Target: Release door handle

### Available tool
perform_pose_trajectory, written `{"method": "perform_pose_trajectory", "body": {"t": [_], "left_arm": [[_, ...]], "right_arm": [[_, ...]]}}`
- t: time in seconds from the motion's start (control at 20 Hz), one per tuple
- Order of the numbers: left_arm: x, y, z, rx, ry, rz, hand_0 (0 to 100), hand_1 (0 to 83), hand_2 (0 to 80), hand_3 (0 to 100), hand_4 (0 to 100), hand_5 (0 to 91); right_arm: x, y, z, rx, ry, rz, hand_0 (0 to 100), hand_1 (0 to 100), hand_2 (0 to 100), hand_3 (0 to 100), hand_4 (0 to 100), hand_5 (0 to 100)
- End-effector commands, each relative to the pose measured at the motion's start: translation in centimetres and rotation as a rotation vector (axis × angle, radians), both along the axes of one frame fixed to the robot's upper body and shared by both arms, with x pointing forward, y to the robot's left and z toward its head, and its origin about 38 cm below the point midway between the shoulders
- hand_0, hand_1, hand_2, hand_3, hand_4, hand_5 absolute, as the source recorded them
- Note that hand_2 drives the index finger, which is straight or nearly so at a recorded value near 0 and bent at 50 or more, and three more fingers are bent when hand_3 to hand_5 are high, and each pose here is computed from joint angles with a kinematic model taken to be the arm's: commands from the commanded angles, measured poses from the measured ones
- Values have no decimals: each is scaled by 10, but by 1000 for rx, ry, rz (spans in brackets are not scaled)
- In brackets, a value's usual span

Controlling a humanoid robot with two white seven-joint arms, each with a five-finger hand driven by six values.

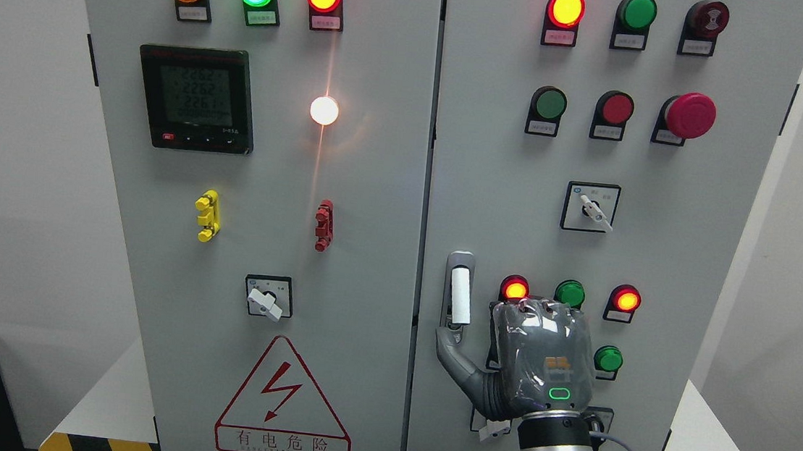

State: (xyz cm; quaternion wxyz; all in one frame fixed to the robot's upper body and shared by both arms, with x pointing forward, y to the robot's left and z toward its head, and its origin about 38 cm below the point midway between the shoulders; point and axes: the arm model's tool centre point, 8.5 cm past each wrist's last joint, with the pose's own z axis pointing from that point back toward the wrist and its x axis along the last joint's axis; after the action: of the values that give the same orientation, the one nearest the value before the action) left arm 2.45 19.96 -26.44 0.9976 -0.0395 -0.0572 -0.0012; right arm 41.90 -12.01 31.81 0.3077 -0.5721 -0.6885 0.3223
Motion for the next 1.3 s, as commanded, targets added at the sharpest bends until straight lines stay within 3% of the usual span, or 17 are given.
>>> {"method": "perform_pose_trajectory", "body": {"t": [0.0,1.25], "left_arm": [[-12,0,0,0,18,2,120,556,0,0,0,0],[-12,0,0,0,18,2,120,556,0,0,0,0]], "right_arm": [[4,1,-3,-5,13,-1,230,195,959,1000,922,946],[8,0,0,-4,23,-6,298,186,954,1000,923,987]]}}
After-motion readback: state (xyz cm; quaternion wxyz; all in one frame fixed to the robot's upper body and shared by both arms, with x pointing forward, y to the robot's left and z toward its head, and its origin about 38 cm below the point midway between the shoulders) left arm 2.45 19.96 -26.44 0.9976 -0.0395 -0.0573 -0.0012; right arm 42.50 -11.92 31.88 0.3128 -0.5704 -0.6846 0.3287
